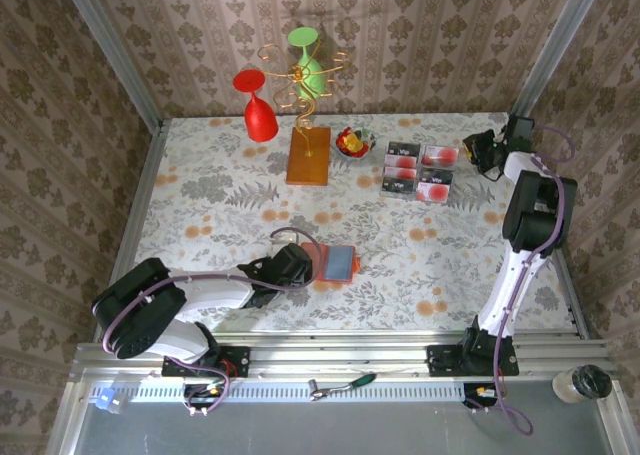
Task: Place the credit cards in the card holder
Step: Rotate the storage box at the center of the table.
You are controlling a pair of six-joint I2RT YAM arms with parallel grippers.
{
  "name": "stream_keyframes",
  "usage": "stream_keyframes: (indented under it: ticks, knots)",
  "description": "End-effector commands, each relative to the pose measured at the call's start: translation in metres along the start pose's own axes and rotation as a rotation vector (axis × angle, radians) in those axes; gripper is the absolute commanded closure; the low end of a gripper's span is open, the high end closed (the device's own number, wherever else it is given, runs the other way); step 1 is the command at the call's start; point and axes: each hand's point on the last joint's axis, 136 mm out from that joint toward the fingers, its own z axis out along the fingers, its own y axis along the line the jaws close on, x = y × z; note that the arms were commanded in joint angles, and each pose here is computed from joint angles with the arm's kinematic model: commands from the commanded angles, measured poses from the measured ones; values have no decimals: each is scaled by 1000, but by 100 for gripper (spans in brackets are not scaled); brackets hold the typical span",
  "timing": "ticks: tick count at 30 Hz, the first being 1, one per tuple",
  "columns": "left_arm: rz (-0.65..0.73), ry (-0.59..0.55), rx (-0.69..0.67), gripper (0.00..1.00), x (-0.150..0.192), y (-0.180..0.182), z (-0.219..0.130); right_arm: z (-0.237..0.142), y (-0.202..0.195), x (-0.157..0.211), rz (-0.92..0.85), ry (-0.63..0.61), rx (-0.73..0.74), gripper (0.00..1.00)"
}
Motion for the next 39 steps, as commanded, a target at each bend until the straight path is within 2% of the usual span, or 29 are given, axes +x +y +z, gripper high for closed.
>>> stream_keyframes:
  ticks: [1, 7, 12, 24, 39]
  knots:
    - [-2, 76, 21, 32, 17, -5, 6, 16, 15, 12, 12, 97, -37, 77]
    - [-9, 78, 20, 32, 18, -4, 5, 46, 13, 23, -10, 212, -63, 76]
    - [-4, 80, 19, 32, 19, -5, 5, 50, 15, 34, -22, 286, -105, 76]
    - [10, 72, 41, 32, 16, -11, 5, 22, 16, 76, -11, 338, -189, 78]
    - [11, 48, 59, 32, 16, -11, 1, -17, -4, 168, -49, 398, -192, 79]
